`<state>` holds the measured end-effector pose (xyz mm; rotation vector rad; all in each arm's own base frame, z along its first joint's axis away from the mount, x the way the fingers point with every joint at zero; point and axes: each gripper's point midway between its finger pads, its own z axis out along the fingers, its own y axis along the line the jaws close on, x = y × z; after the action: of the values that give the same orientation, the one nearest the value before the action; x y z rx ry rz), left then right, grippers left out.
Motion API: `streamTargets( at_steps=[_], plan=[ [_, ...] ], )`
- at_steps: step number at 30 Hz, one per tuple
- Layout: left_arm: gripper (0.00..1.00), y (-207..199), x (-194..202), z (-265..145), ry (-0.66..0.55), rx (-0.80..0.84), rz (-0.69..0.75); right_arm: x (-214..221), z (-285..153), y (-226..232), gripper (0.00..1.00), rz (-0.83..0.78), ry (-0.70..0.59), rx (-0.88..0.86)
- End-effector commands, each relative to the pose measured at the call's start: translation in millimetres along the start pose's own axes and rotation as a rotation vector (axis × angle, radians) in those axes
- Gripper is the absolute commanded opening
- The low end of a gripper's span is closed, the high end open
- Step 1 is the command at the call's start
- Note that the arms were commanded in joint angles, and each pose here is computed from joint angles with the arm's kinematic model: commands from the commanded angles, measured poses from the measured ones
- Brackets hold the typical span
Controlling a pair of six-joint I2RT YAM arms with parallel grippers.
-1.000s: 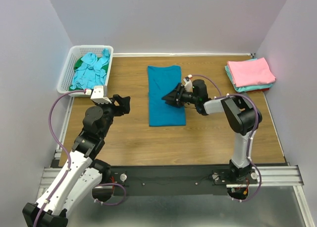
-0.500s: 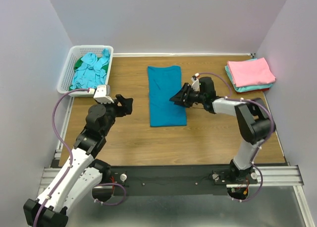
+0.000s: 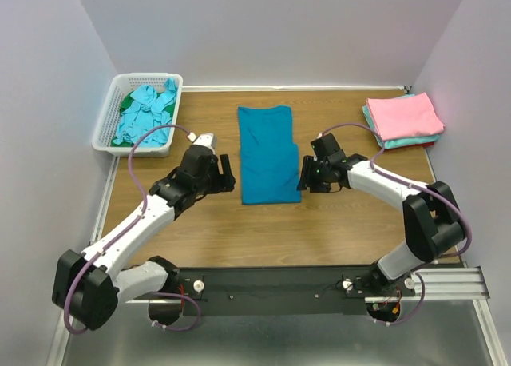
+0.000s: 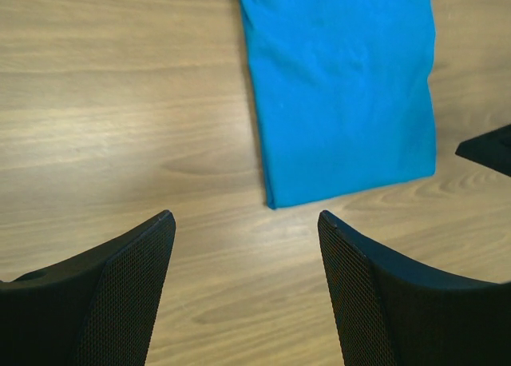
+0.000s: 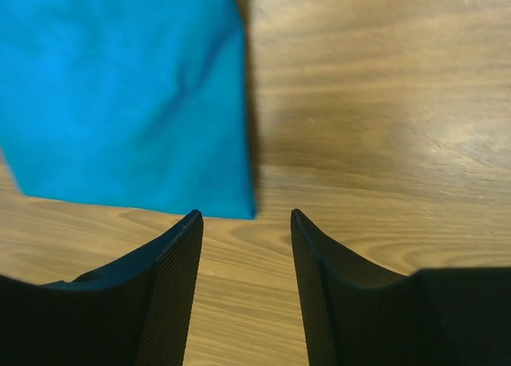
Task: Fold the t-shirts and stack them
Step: Fold the tshirt
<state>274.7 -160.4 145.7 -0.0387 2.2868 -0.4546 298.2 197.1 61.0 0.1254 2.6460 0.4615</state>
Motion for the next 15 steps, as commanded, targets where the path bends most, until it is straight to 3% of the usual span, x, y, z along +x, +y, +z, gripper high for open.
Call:
streamTargets(
  at_steps=[1, 15],
  plan=[
    [0.80, -11.4, 20.5, 3.4, 0.098, -0.026, 0.045, 18.5, 8.4, -28.6, 0.54, -0.065, 0.062, 0.167],
    [0.78, -39.5, 35.8, 28.6, 0.192, -0.031, 0.084, 24.6, 19.8, -1.2, 0.50, -0.142, 0.080, 0.165]
  ],
)
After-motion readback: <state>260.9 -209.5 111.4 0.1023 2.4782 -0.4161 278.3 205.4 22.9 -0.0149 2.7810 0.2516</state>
